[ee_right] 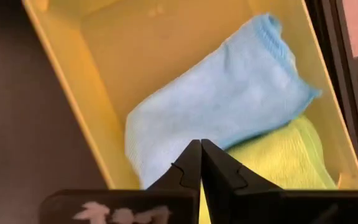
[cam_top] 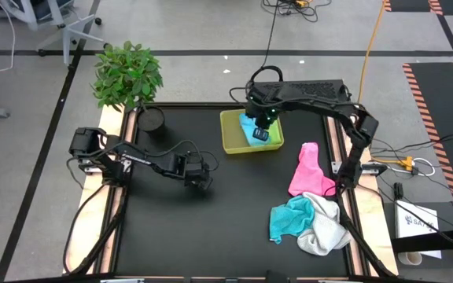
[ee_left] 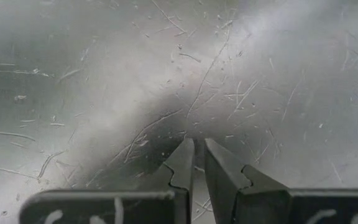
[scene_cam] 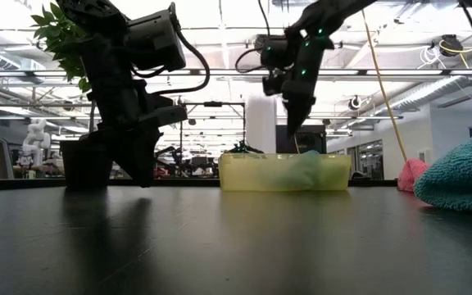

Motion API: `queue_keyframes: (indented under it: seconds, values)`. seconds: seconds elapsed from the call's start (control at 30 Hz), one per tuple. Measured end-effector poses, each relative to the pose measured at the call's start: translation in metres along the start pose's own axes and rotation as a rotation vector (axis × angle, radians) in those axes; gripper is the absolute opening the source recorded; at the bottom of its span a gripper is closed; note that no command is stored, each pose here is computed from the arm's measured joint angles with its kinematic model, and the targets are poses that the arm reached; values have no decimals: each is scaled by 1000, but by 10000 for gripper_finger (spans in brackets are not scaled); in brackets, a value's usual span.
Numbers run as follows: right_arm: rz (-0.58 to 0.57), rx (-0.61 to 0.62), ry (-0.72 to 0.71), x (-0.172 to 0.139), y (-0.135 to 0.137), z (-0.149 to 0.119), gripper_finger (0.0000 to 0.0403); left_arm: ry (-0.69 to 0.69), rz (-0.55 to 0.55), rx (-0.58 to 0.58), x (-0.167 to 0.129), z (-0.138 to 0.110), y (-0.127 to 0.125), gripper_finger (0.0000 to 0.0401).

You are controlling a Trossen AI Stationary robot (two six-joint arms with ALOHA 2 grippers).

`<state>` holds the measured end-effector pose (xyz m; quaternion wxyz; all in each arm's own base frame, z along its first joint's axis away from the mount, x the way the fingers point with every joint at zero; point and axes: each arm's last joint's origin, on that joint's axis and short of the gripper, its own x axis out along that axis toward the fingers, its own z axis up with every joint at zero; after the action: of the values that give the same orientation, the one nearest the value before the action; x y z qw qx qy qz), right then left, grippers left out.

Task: Fold microfiber towels
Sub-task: Put the left blue microfiber cloth into the bin

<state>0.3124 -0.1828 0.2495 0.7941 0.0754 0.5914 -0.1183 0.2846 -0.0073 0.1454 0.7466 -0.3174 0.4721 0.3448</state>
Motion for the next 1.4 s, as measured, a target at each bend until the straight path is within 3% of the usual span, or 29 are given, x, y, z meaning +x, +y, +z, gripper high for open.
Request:
queue_keyframes:
  seconds: [0.37,0.63,0.97,1.13,1.4]
  values:
    - [79,34,110,1,7,-13,0,-3,2,0,0,0,0,35]
    - [116,45,179,29,18,-32,0,-4,1,1,0,0,0,35]
    - [174,64,131,58,24,-45,0,-4,1,2,0,0,0,35]
    - [169,67,112,58,22,-44,0,-4,0,2,0,0,0,35]
    - [142,57,4,27,21,-33,0,-4,0,1,0,0,0,35]
